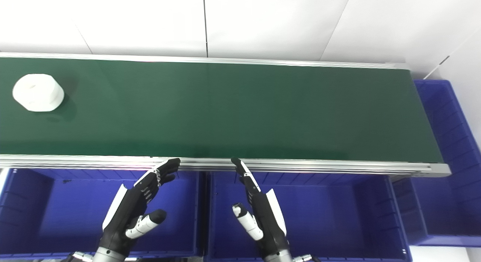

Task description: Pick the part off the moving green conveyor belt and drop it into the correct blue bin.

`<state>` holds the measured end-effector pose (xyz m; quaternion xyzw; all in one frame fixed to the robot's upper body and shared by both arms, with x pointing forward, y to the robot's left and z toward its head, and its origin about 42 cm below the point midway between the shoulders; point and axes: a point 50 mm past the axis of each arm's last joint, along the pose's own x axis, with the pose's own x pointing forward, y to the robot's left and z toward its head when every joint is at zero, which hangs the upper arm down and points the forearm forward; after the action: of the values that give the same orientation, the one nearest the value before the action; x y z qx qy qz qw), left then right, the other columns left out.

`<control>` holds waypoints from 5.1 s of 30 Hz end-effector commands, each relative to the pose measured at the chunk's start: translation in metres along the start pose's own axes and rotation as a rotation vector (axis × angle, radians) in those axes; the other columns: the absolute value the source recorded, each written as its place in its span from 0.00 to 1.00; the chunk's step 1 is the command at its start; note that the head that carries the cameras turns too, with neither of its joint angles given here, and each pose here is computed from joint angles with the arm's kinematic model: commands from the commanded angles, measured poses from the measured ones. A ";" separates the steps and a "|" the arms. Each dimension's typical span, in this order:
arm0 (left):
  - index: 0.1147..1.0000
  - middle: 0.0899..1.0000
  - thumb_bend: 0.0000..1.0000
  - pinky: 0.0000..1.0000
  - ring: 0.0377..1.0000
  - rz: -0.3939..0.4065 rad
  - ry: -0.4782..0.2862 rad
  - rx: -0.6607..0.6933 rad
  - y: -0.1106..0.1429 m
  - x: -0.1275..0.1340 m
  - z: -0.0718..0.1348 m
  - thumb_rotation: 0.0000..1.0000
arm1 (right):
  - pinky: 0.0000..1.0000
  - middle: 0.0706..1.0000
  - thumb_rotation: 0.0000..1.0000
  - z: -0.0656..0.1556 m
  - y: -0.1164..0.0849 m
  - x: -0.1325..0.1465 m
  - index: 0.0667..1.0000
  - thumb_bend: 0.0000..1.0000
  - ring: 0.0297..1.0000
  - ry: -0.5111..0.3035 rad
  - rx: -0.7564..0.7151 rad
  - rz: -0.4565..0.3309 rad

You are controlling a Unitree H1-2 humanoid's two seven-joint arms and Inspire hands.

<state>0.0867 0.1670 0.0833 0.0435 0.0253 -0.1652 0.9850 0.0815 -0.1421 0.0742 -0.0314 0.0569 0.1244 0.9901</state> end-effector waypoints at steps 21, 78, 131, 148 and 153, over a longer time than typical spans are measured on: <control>0.79 0.83 0.87 0.77 0.83 -0.024 -0.021 0.000 -0.029 0.014 -0.030 0.68 | 0.96 0.99 1.00 -0.030 -0.030 -0.002 0.96 0.96 0.98 -0.052 0.022 0.046; 0.75 0.75 0.95 0.63 0.73 -0.009 -0.580 0.664 0.105 0.127 0.142 0.54 | 0.96 1.00 1.00 -0.044 -0.019 0.019 0.97 0.93 0.98 -0.068 0.024 0.087; 0.76 0.79 0.96 0.75 0.80 -0.217 -0.014 1.455 0.193 0.264 0.064 0.20 | 0.92 0.96 1.00 -0.039 -0.011 0.014 0.95 0.92 0.93 -0.059 0.065 0.093; 0.42 0.44 0.52 0.39 0.44 -0.073 -0.231 1.101 0.142 0.271 0.015 0.00 | 0.92 0.95 1.00 -0.038 -0.005 0.019 0.95 0.93 0.92 -0.059 0.071 0.091; 0.43 0.43 0.52 0.39 0.43 -0.073 -0.244 1.080 0.142 0.271 0.017 0.00 | 0.93 0.94 1.00 -0.038 -0.004 0.020 0.95 0.93 0.92 -0.062 0.078 0.089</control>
<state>0.3846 0.2278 0.0839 0.5379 -0.1422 -0.1903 0.8089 0.0947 -0.1475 0.0262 0.0068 0.0516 0.1665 0.9847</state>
